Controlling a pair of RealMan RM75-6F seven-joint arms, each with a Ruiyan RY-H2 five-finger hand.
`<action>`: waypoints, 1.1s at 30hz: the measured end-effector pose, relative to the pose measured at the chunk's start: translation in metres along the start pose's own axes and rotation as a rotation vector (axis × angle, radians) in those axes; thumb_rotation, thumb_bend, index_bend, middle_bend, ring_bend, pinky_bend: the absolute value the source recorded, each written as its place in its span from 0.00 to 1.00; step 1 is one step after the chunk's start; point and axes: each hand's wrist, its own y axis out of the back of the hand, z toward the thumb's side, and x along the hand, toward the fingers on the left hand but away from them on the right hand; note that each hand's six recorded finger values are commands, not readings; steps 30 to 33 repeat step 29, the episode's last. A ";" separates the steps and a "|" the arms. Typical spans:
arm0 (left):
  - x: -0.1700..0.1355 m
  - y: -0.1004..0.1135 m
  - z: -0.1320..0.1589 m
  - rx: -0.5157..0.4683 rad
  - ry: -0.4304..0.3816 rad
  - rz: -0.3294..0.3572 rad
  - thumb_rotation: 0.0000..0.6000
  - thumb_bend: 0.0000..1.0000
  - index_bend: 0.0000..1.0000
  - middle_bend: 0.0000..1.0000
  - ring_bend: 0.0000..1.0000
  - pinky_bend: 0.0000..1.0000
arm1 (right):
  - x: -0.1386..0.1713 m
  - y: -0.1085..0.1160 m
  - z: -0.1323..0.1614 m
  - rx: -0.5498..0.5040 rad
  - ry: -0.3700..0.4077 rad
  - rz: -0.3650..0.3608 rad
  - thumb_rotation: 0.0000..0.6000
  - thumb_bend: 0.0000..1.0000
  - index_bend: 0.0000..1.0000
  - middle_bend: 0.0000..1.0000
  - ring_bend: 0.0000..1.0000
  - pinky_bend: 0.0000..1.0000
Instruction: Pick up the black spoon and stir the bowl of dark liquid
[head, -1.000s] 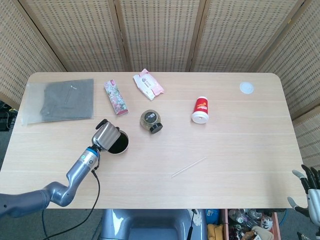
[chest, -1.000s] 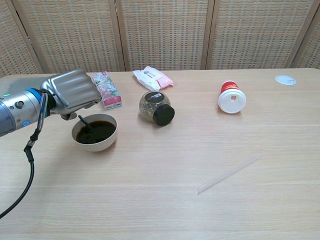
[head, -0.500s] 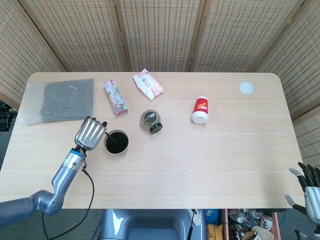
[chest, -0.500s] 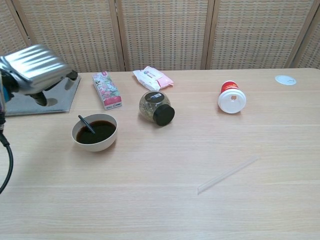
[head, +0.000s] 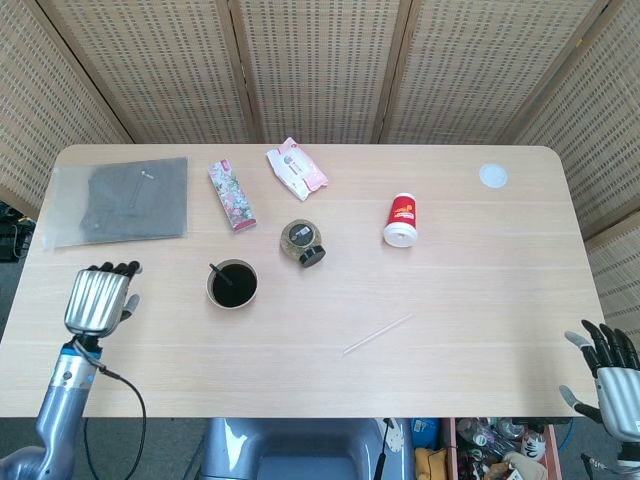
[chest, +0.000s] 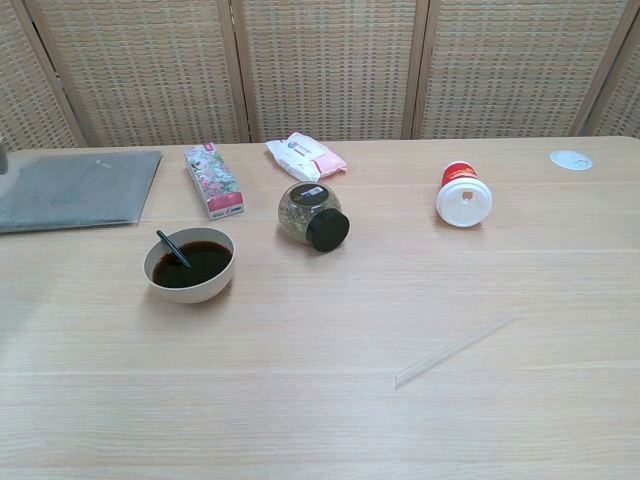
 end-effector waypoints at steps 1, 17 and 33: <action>-0.006 0.000 -0.005 -0.023 0.015 0.005 1.00 0.27 0.39 0.54 0.49 0.64 | 0.000 0.000 0.000 0.000 0.001 0.000 1.00 0.36 0.24 0.17 0.00 0.00; -0.128 -0.030 -0.059 -0.277 0.170 0.013 1.00 0.26 0.13 0.05 0.00 0.00 | -0.008 -0.001 0.016 -0.003 0.049 0.001 1.00 0.36 0.24 0.16 0.00 0.00; -0.134 -0.028 -0.058 -0.268 0.159 0.033 1.00 0.26 0.12 0.01 0.00 0.00 | -0.006 0.001 0.016 0.000 0.051 -0.005 1.00 0.36 0.24 0.16 0.00 0.00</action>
